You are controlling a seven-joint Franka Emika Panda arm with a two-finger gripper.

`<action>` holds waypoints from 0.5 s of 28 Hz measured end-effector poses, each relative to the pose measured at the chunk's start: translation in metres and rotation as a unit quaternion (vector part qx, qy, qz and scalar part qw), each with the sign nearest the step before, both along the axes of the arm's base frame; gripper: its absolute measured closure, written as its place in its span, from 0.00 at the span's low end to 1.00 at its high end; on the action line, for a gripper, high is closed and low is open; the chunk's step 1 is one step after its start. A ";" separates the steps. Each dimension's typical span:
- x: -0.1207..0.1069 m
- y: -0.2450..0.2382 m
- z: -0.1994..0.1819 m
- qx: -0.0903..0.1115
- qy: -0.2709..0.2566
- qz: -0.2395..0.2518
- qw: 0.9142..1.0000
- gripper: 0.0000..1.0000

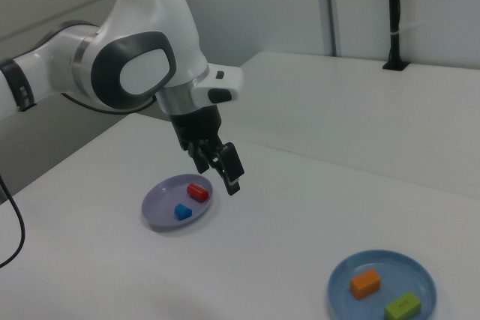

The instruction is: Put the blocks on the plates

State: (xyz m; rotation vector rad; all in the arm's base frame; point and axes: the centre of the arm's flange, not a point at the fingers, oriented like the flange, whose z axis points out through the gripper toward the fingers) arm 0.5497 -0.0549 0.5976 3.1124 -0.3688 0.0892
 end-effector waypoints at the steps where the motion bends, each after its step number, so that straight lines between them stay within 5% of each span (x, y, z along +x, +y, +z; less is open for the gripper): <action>1: 0.000 0.000 0.000 0.000 0.000 0.000 1.000 0.00; 14: 0.002 0.000 -0.004 0.000 0.004 0.009 1.000 0.00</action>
